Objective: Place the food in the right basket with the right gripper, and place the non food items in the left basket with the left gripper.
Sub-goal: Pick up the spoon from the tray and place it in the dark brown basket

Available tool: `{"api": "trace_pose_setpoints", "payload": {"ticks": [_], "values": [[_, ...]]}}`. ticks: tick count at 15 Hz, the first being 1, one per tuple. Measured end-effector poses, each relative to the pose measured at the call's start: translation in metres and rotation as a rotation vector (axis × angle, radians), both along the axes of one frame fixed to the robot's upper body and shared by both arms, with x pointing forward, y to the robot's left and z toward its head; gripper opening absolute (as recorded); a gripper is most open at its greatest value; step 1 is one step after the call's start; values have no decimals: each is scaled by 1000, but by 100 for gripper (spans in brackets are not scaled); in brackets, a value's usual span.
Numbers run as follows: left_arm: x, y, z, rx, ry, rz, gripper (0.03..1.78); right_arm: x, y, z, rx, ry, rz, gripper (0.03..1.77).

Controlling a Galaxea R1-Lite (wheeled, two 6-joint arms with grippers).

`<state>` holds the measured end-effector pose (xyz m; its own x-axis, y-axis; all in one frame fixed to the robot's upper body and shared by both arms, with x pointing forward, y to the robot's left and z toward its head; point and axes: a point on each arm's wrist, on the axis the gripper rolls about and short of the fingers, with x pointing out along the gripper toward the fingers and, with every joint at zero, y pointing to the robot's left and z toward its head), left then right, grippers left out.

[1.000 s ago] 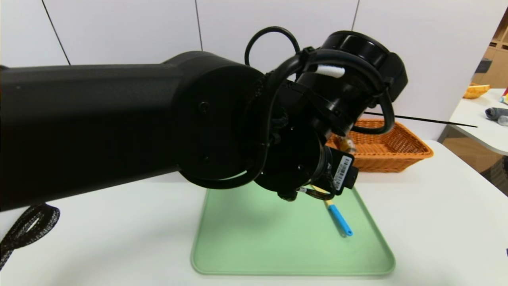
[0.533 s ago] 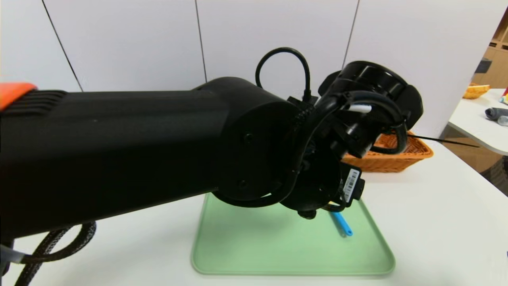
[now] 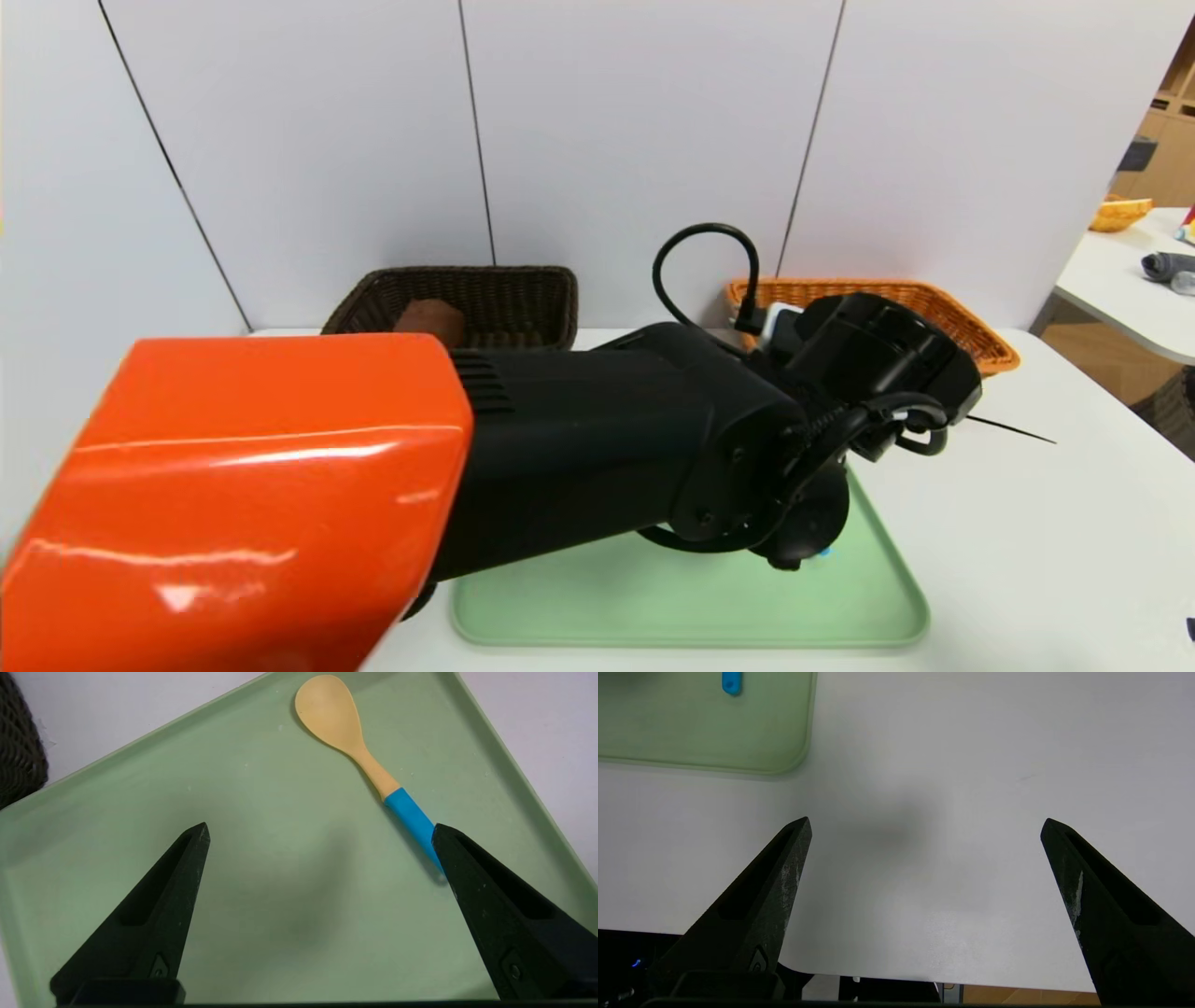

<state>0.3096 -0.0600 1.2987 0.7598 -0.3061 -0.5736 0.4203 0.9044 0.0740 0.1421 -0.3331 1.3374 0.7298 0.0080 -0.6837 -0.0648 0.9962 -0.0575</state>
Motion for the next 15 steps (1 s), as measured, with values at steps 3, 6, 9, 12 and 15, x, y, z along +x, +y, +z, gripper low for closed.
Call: {"api": "trace_pose_setpoints", "payload": {"ticks": [3, 6, 9, 12, 15], "values": [[3, -8, -11, -4, -2, -1, 169, -2, 0, -4, 0, 8, 0, 170], [5, -12, -22, 11, 5, -2, 169, -4, -1, -5, 1, 6, -3, 170], [4, -18, -33, 29, 9, -5, 169, -6, -1, -7, 2, 4, -8, 170], [4, -23, -43, 40, 12, -8, 169, -9, -2, -11, 1, 9, -16, 170], [3, -26, -51, 55, 17, -10, 169, -12, -2, -13, 1, 8, -21, 170]]}}
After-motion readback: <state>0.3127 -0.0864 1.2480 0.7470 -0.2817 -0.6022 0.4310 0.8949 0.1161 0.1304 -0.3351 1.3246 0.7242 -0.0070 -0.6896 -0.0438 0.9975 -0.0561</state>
